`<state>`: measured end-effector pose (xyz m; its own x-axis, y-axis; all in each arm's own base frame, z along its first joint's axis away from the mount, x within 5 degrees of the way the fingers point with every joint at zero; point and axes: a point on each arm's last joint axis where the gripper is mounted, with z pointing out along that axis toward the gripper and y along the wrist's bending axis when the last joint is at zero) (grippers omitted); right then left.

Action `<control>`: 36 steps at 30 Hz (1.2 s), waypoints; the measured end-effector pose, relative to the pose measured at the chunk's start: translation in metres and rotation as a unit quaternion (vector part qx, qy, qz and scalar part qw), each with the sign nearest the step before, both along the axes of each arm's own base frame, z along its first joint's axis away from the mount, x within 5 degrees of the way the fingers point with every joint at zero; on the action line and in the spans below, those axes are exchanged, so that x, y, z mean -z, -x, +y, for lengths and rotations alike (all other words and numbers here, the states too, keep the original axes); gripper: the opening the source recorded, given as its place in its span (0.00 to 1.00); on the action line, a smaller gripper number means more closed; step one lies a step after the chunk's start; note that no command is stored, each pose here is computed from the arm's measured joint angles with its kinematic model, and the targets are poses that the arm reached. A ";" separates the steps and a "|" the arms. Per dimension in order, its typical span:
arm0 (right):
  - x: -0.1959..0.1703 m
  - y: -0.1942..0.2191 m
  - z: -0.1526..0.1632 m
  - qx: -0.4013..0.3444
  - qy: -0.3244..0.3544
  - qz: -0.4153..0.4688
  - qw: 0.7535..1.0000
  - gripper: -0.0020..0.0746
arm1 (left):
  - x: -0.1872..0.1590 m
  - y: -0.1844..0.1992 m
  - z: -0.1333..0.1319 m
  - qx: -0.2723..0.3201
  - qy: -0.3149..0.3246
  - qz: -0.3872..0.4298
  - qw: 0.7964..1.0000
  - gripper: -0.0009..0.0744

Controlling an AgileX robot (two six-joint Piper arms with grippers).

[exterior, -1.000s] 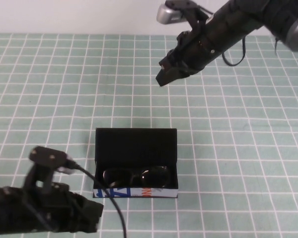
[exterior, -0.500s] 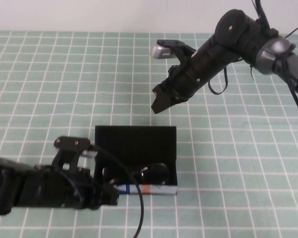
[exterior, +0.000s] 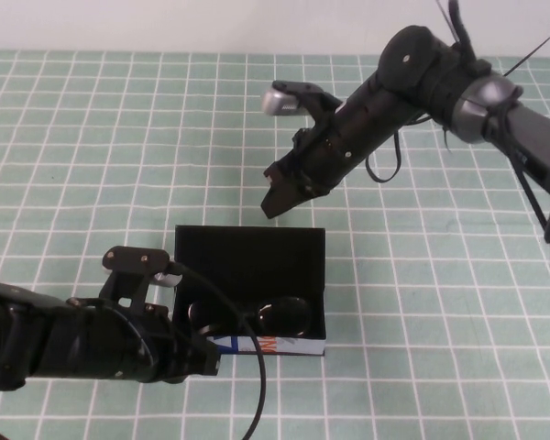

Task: Return glasses to glasses case
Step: Close the glasses case

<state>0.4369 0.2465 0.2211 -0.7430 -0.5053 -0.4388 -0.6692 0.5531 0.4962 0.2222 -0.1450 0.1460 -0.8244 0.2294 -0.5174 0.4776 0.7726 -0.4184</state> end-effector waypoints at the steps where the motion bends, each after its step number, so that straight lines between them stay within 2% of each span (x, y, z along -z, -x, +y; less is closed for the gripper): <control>1: 0.001 0.000 0.001 -0.002 0.003 0.000 1.000 0.01 | 0.000 0.000 0.000 0.000 0.000 0.000 1.000 0.01; 10: 0.012 0.002 0.007 0.010 0.011 0.025 1.000 0.01 | 0.000 0.000 0.000 0.000 -0.003 -0.002 1.000 0.01; 20: 0.032 0.044 0.035 -0.040 0.075 0.054 0.995 0.01 | 0.000 0.000 0.000 0.001 -0.004 -0.004 1.000 0.01; 36: -0.036 0.070 0.025 -0.036 0.052 0.008 0.998 0.01 | 0.000 0.000 0.000 0.007 -0.007 -0.009 1.000 0.01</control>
